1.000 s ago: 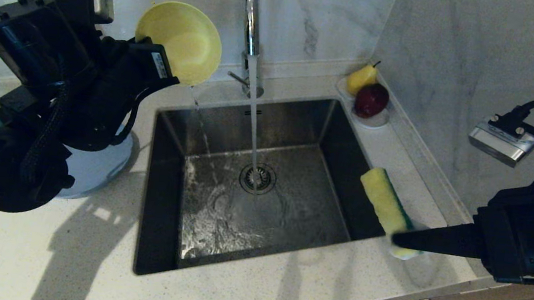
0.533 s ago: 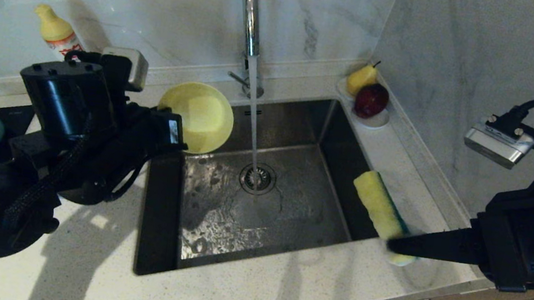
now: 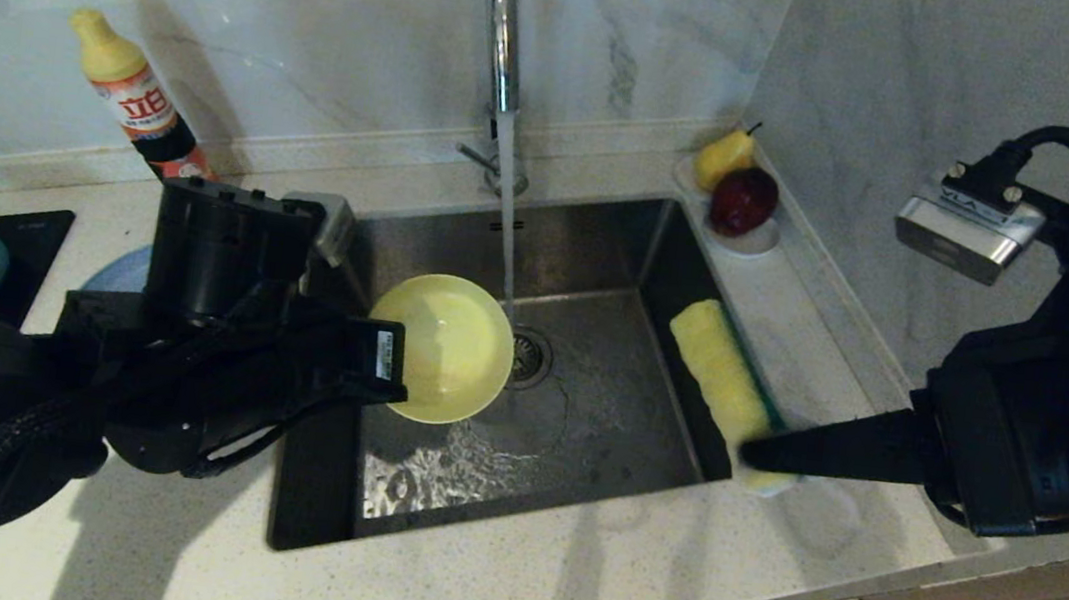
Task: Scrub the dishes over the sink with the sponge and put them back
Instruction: Wipe the bowl
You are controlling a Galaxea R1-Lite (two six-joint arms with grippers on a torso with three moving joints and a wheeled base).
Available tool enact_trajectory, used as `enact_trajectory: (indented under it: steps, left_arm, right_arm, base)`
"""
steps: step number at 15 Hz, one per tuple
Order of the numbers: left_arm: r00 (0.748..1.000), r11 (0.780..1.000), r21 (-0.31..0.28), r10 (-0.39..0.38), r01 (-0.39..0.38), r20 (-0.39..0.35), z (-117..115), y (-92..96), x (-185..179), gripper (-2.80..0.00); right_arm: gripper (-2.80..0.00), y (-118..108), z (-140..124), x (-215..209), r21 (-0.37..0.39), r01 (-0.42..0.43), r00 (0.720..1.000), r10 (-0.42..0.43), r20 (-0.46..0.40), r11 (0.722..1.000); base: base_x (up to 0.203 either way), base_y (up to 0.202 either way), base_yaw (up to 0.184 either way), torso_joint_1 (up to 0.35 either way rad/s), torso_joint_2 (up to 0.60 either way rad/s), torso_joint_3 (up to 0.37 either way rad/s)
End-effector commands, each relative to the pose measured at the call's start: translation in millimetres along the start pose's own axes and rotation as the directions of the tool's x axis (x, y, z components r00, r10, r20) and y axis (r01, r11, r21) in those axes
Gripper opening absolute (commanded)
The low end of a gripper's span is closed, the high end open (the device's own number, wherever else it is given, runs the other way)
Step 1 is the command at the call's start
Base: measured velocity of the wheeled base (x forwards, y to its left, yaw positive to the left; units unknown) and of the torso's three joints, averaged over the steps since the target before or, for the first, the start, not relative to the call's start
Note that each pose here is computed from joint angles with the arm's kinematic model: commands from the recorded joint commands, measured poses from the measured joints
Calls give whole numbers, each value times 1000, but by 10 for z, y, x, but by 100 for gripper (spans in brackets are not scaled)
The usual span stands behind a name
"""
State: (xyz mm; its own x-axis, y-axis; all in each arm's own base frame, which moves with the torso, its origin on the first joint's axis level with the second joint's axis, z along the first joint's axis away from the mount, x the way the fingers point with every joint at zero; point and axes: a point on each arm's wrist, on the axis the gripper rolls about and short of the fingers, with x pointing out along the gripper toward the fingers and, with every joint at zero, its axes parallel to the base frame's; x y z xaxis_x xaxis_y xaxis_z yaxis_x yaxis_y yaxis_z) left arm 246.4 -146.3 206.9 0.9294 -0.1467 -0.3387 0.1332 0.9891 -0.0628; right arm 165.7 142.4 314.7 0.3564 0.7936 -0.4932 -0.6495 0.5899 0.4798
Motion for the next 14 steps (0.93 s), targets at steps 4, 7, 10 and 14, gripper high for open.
enact_trajectory:
  steps: [4, 7, 10, 14]
  left_arm:
    - [999, 988, -154, -20, 13, -42, 213, -170, 82, -280]
    - [995, 977, -208, -61, 45, -75, 248, -291, 106, -280]
    - [994, 966, -253, -74, 52, -79, 237, -362, 142, -280]
    - [994, 952, -299, -88, 63, -71, 238, -419, 142, -280]
  right_arm:
    - [-280, 150, 296, 293, -2, -24, 997, 24, -77, 1000]
    - [-280, 203, 342, 568, 35, -32, 990, 37, -139, 999]
    - [-280, 217, 342, 878, 77, -30, 979, 45, -197, 997]
    - [-280, 198, 357, 1110, 136, -13, 973, 44, -228, 991]
  base:
    - [0, 0, 0, 0, 0, 0]
    - [0, 0, 0, 0, 0, 0]
    - [0, 0, 0, 0, 0, 0]
    - [0, 0, 0, 0, 0, 0]
